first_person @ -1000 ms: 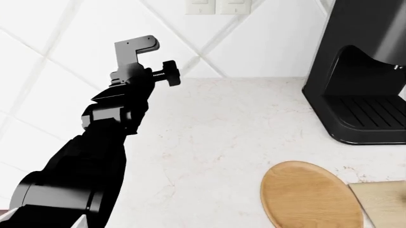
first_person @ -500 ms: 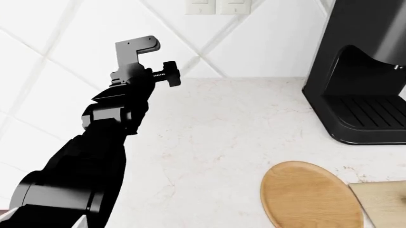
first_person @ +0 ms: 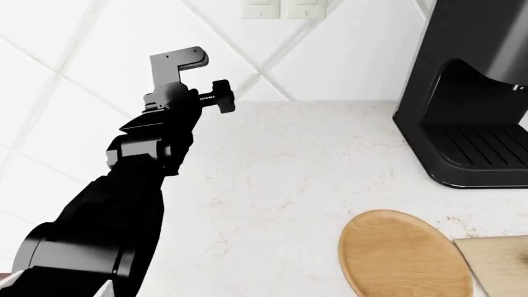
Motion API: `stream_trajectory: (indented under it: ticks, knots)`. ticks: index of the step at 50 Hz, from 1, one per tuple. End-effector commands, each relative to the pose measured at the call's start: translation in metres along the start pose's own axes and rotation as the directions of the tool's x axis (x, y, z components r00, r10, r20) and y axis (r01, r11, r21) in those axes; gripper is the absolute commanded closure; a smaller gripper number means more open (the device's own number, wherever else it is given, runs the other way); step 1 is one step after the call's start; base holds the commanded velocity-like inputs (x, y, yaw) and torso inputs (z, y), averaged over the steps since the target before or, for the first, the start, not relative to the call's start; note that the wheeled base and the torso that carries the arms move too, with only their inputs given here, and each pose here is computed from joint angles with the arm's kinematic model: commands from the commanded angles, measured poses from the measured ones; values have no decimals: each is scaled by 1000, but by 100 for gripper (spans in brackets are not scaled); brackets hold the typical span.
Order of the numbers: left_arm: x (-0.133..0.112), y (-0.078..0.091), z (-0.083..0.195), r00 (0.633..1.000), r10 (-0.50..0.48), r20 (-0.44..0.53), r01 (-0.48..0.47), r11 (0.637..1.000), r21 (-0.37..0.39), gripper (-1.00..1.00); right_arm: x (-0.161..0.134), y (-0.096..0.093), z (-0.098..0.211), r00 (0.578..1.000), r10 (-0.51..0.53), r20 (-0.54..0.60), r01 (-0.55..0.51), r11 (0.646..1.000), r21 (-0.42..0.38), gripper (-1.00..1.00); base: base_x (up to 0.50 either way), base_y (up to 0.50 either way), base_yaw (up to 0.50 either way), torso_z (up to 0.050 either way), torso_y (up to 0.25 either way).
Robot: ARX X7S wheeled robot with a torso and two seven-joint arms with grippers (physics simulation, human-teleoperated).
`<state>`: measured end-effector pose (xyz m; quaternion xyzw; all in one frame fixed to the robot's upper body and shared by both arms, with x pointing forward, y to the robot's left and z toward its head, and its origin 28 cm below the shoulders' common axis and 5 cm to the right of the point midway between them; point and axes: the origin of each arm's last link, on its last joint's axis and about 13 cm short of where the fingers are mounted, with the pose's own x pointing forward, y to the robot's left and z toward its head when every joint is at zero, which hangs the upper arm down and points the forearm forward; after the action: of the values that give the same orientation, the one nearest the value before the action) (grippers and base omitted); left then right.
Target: Pick the chicken breast from the plate and place it on the cutting board. Then pick the condiment bottle from the cabinet and place it next to the cutting board.
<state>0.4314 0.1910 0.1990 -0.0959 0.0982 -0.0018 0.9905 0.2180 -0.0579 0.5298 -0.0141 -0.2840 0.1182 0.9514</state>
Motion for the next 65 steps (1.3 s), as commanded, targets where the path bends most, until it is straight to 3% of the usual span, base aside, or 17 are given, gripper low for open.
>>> stream_trajectory:
  ticks: [1, 23, 39, 49, 65]
  knots:
    - [0, 0, 1, 1000, 0, 1, 0, 1000, 1, -100, -18, 10, 20, 996, 67, 58, -65, 997, -42, 100, 0, 0, 0, 0, 0]
    - [0, 0, 0, 1000, 4, 5, -4, 1000, 1, -100, -32, 15, 22, 992, 120, 45, -119, 992, -41, 100, -455, -44, 0, 0, 0]
    - [0, 0, 0, 1000, 8, 6, -8, 1000, 9, -100, -53, 2, -11, 993, 120, -12, -120, 992, -37, 100, -504, -246, 0, 0, 0]
    - [0, 0, 0, 1000, 10, 7, -10, 1000, 4, -100, -67, 0, -28, 988, 150, -24, -152, 984, -90, 100, -456, -430, 0, 0, 0]
    - [0, 0, 0, 1000, 9, 8, -9, 1000, 7, -100, -83, -7, -58, 987, 157, -44, -161, 981, -107, 100, -160, -498, 0, 0, 0]
